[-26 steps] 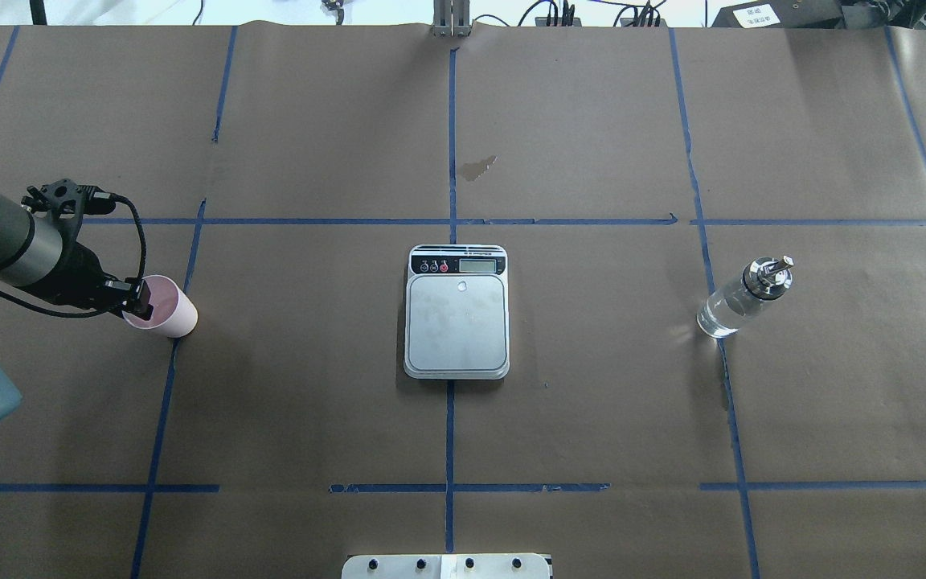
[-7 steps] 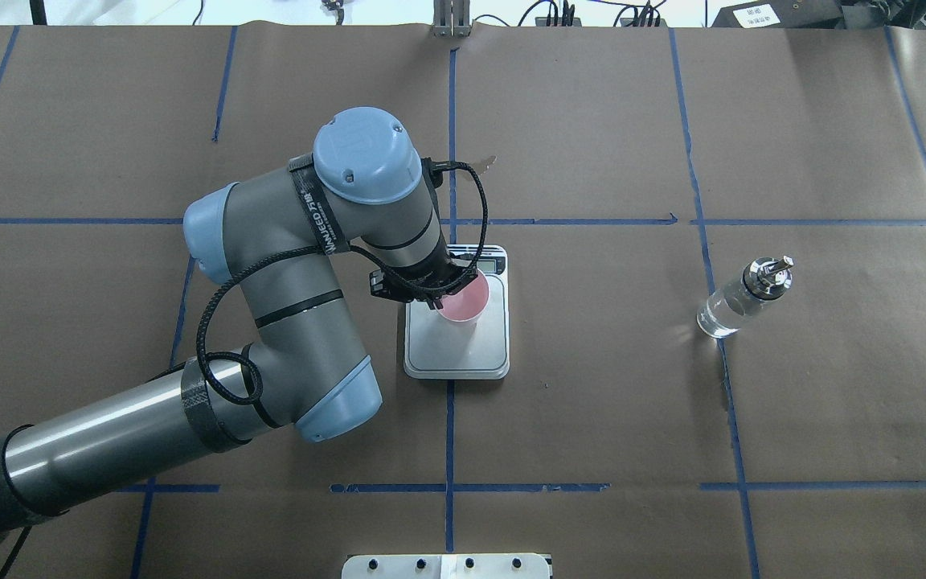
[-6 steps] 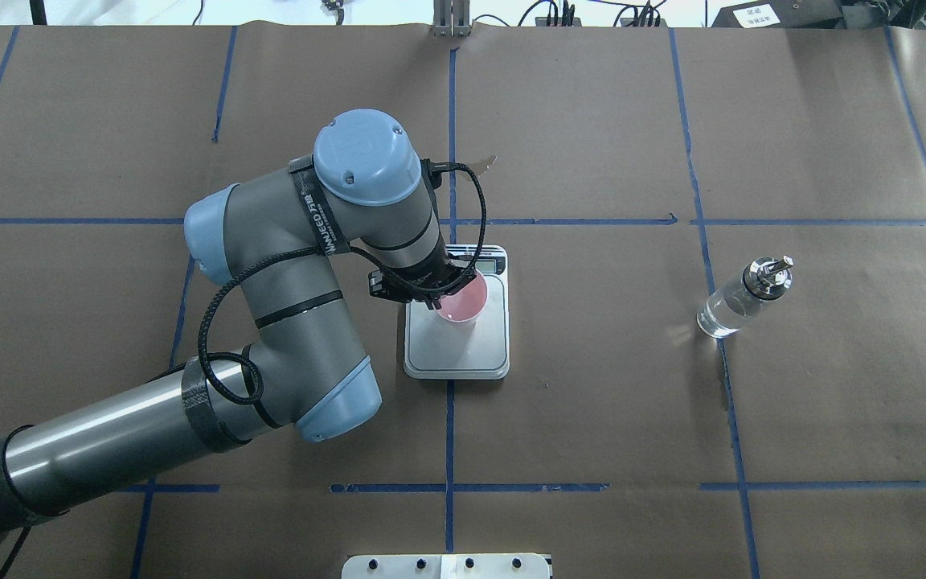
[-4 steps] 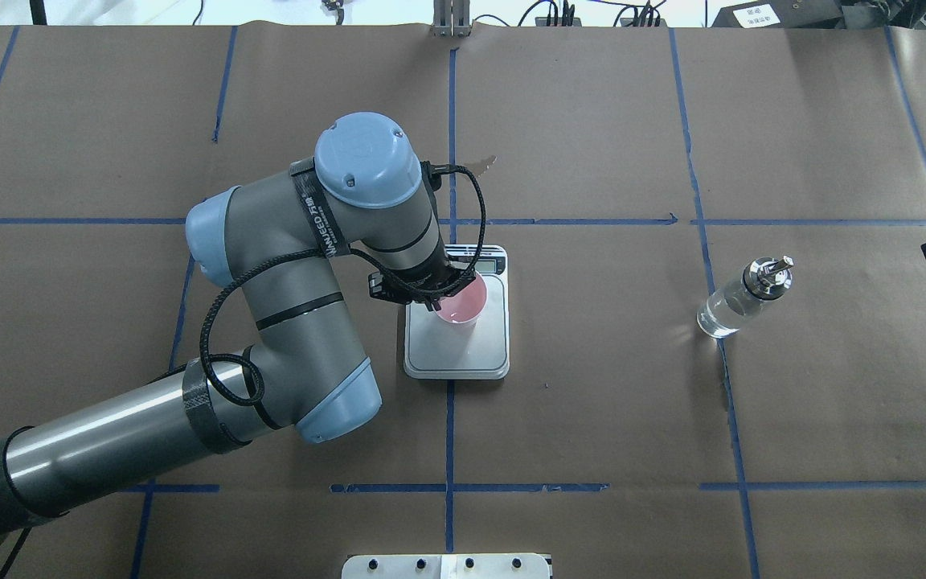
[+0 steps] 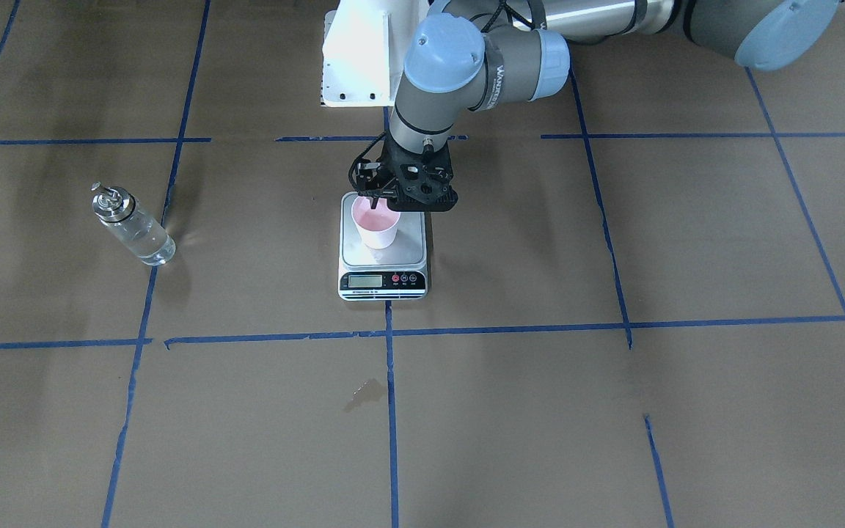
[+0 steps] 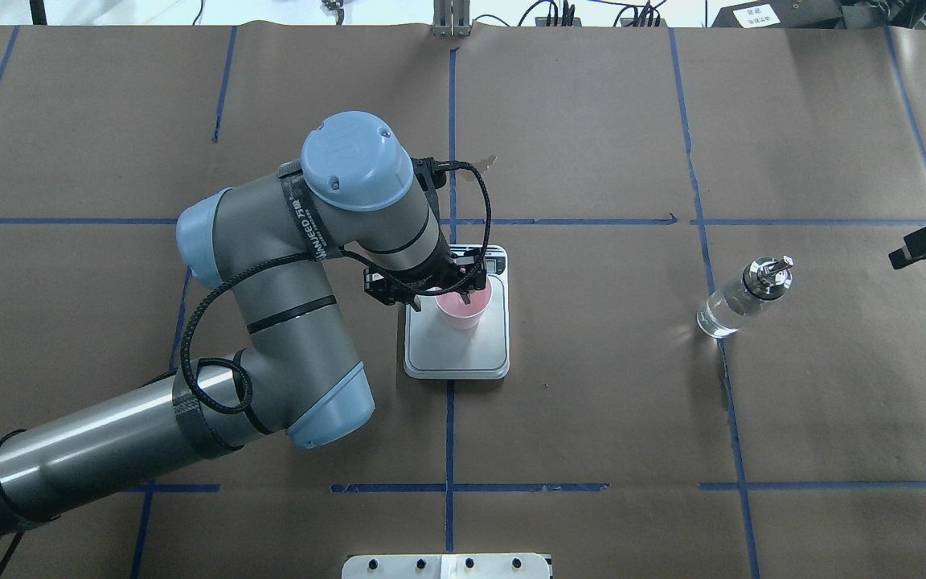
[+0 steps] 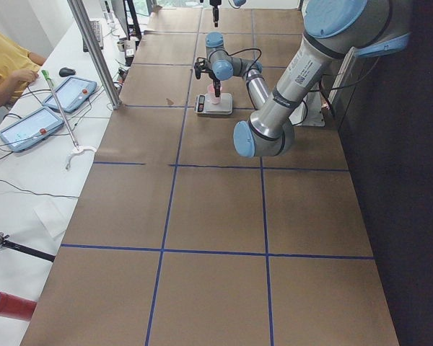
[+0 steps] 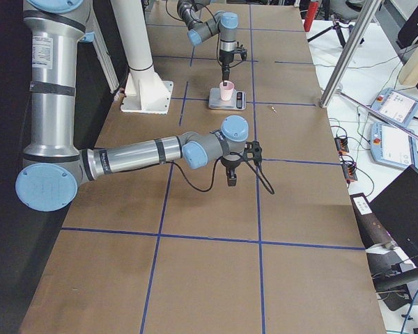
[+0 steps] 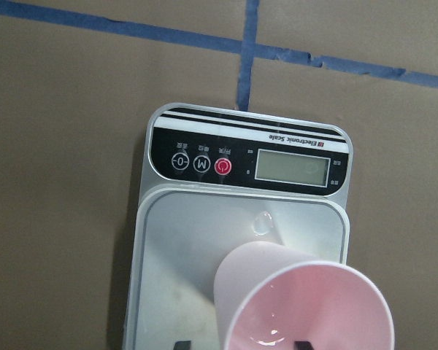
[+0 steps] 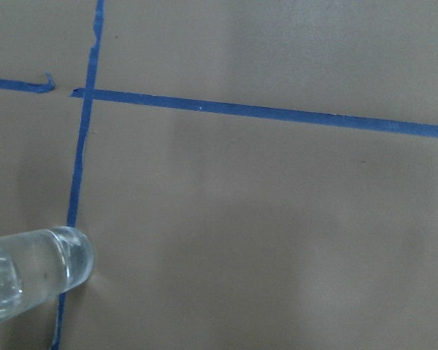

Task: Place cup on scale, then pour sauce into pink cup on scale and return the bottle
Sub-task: 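Release the cup and raise the left arm while the right gripper reaches the bottle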

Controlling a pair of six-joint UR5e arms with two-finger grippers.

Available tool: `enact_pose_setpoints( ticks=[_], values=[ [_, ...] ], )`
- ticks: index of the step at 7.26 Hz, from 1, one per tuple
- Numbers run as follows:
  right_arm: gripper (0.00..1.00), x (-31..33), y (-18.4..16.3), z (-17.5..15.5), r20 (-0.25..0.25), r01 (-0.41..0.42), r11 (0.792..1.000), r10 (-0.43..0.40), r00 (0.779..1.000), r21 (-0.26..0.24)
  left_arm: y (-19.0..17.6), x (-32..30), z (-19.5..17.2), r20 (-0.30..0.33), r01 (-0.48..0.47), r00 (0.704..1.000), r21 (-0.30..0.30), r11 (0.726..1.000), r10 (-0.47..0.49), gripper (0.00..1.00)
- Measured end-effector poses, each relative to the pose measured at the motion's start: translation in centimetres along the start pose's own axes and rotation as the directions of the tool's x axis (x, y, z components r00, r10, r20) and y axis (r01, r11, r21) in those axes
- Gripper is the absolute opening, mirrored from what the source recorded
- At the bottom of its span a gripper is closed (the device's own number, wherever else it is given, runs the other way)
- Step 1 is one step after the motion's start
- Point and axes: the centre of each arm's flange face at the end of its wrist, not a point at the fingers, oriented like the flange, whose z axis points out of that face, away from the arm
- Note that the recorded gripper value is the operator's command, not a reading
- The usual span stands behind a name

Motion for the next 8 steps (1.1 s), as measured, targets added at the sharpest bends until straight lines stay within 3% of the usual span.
enact_pose_setpoints(
  ticks=[3, 6, 7, 8],
  values=[
    [1.0, -8.4, 3.4, 1.1, -0.069, 0.005, 1.0, -0.003, 0.998, 0.026, -0.5, -1.1, -1.4, -0.025, -0.03, 0.999, 0.023, 0.999, 0.03, 0.69],
    [1.0, -13.6, 7.9, 2.9, -0.088, 0.01, 1.0, -0.01, 0.996, -0.009, -2.3, -2.4, -2.8, -0.042, -0.039, 0.998, 0.058, 0.998, 0.042, 0.69],
    [0.92, -15.6, 9.1, 4.5, -0.119, -0.007, 1.0, 0.007, 0.993, 0.004, -3.3, -4.5, -3.9, -0.036, -0.069, 0.997, 0.079, 0.994, 0.072, 0.69],
    [0.99, -18.0, 10.5, 6.6, -0.149, -0.024, 0.998, 0.032, 0.988, 0.049, -4.2, -7.4, -4.9, -0.019, -0.12, 0.992, 0.1, 0.988, 0.122, 0.69]
  ],
)
